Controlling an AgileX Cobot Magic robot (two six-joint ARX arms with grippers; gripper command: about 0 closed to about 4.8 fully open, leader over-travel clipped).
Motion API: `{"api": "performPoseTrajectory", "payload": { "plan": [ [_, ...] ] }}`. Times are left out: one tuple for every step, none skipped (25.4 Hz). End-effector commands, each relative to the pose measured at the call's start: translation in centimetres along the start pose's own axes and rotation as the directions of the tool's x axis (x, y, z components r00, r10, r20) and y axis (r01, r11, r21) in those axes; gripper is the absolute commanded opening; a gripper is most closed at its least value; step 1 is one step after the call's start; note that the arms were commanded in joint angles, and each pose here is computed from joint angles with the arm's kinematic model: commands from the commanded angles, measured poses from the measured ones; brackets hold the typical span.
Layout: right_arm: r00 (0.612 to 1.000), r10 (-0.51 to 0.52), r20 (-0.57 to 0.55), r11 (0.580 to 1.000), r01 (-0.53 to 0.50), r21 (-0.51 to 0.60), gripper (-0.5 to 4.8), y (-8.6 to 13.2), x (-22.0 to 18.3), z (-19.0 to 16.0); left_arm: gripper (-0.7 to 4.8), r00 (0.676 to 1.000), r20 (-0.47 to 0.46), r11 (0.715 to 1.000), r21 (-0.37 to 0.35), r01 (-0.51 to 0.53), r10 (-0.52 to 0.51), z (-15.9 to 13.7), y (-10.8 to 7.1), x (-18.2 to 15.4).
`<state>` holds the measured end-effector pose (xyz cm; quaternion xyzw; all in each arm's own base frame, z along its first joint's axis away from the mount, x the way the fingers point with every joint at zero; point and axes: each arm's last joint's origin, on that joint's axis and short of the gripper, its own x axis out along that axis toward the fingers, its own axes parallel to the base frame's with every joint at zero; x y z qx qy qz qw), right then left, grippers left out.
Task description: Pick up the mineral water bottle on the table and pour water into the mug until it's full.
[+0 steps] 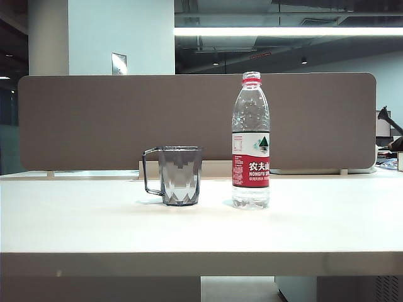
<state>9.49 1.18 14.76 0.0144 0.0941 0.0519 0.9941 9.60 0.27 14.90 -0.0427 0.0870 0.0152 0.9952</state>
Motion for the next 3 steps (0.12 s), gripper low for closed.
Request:
{"api": "performPoseTrajectory", "payload": {
  "plan": [
    [1.000, -0.001, 0.005, 1.000, 0.001, -0.002, 0.00, -0.01, 0.07, -0.13, -0.02, 1.000, -0.008, 1.000, 0.001, -0.004, 0.004, -0.08, 0.01, 0.01],
    [1.000, -0.001, 0.005, 1.000, 0.001, -0.002, 0.00, -0.01, 0.07, -0.13, -0.02, 1.000, -0.008, 1.000, 0.001, -0.003, 0.003, -0.08, 0.01, 0.01],
    [1.000, -0.001, 0.005, 1.000, 0.001, -0.002, 0.00, -0.01, 0.07, -0.13, -0.02, 1.000, -0.008, 1.000, 0.001, -0.003, 0.003, -0.08, 0.01, 0.01]
  ]
}}
